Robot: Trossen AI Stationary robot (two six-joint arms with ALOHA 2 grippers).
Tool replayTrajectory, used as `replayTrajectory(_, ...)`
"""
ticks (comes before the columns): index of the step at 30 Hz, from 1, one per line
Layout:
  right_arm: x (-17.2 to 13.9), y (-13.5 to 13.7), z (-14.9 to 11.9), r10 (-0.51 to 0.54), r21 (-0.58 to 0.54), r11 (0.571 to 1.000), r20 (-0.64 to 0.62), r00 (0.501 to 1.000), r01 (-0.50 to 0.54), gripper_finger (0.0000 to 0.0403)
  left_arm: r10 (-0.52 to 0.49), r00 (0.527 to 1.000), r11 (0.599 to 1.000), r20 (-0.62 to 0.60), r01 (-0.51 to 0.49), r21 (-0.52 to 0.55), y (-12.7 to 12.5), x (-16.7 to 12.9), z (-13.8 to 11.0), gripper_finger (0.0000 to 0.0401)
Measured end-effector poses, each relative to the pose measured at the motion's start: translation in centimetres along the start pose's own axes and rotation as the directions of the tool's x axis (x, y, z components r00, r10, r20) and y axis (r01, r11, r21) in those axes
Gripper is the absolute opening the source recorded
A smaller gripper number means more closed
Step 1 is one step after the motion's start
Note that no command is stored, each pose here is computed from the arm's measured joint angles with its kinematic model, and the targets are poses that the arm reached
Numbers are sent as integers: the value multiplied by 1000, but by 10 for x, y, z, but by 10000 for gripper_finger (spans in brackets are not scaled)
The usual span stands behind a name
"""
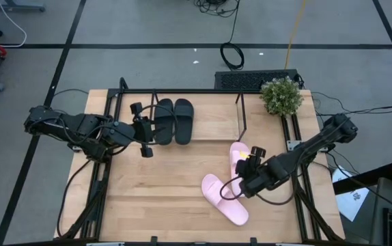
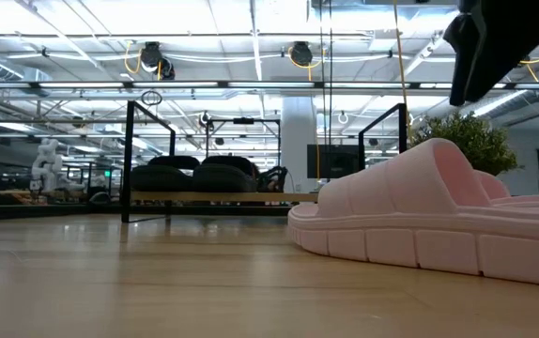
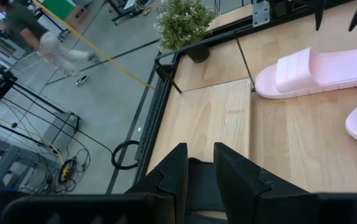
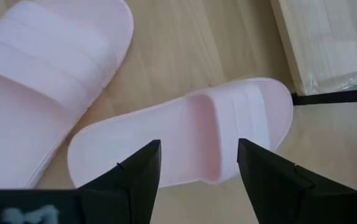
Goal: Pick and place slides into the shelf
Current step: Put the right pink slipper on the shelf
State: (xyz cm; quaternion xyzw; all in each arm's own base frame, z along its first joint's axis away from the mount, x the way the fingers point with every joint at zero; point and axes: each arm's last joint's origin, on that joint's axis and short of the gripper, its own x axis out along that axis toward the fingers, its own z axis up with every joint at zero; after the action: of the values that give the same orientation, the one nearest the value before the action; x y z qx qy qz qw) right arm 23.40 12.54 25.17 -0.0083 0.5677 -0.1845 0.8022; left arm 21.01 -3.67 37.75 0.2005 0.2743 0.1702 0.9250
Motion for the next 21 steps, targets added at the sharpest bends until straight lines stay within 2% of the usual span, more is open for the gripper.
replayTrajectory(10, 34, -8, -14, -64, 6, 998, -63, 996, 64, 203, 0, 1000, 1000, 0, 0, 6, 0, 0, 0, 86)
replayTrajectory(21, 63, -19, -13, -62, -2, 998, -57, 996, 62, 203, 0, 1000, 1000, 0, 0, 6, 0, 0, 0, 86)
